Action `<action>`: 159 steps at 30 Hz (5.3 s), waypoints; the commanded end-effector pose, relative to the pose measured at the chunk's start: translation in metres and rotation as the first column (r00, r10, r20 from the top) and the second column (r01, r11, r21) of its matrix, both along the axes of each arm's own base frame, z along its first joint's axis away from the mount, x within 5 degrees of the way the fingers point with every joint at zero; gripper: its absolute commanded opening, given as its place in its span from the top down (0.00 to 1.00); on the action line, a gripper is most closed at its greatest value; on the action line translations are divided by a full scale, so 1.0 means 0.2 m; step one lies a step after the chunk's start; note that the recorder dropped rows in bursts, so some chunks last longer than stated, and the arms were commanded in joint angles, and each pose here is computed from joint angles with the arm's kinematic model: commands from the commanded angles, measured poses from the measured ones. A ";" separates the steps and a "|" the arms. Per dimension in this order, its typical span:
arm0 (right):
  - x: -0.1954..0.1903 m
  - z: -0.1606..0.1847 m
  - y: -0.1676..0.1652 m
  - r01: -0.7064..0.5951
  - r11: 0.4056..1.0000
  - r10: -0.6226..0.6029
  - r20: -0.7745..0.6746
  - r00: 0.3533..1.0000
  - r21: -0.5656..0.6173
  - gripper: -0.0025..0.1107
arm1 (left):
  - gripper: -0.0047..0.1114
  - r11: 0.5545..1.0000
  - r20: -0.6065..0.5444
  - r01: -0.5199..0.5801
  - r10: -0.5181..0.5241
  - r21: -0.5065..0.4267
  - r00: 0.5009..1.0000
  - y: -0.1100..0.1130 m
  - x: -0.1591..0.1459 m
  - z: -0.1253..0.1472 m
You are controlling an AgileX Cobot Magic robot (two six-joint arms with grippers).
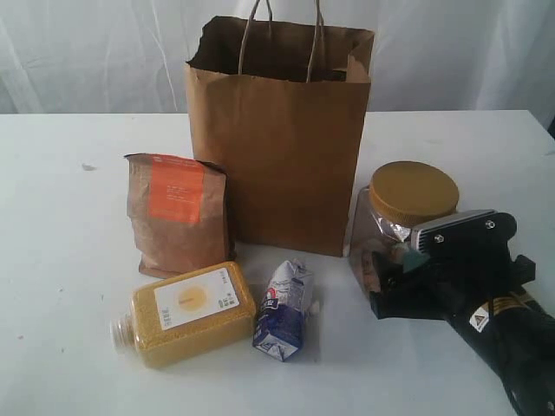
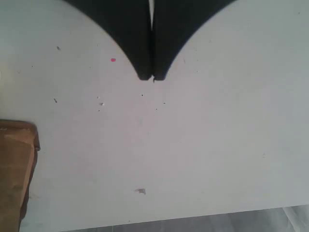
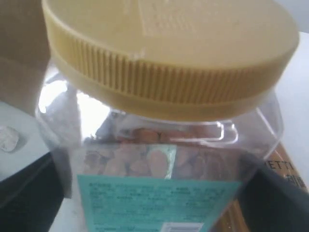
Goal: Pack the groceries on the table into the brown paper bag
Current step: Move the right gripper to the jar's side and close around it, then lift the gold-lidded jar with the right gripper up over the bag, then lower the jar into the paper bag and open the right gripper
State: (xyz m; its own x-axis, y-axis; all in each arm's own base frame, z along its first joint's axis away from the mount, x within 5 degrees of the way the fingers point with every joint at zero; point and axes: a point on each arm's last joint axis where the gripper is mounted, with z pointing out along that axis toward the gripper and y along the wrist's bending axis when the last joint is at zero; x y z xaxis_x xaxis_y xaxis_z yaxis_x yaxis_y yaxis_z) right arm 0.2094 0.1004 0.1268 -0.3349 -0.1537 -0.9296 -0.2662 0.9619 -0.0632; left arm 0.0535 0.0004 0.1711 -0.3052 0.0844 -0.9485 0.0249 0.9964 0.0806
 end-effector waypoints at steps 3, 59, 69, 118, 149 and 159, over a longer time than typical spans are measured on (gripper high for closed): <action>0.01 0.00 0.00 -0.005 1.000 0.005 -0.008 1.000 0.000 0.63 | 0.96 1.000 0.006 0.006 -0.006 0.002 1.000 0.00 0.00 0.00; -0.09 1.66 0.02 -0.274 0.939 0.231 0.205 0.951 0.209 0.98 | 0.96 1.000 0.006 0.006 -0.006 0.002 1.000 0.00 0.00 0.00; 0.29 1.72 0.13 -0.222 0.966 0.144 0.437 0.888 0.133 0.98 | 0.96 1.000 0.006 0.006 -0.006 0.002 1.000 0.00 0.00 0.00; 0.66 1.28 0.46 -0.246 0.943 0.182 0.274 0.944 0.222 0.98 | 0.96 1.000 0.006 0.006 -0.006 0.002 1.000 0.00 0.00 0.00; 0.67 1.13 0.48 -0.334 0.929 0.353 0.110 0.929 -0.160 0.75 | 0.96 1.000 0.006 0.006 -0.006 0.002 1.000 0.00 0.00 0.00; 0.69 1.07 0.50 -0.341 0.926 0.355 0.069 0.932 -0.161 0.76 | 0.96 1.000 0.006 0.006 -0.006 0.002 1.000 0.00 0.00 0.00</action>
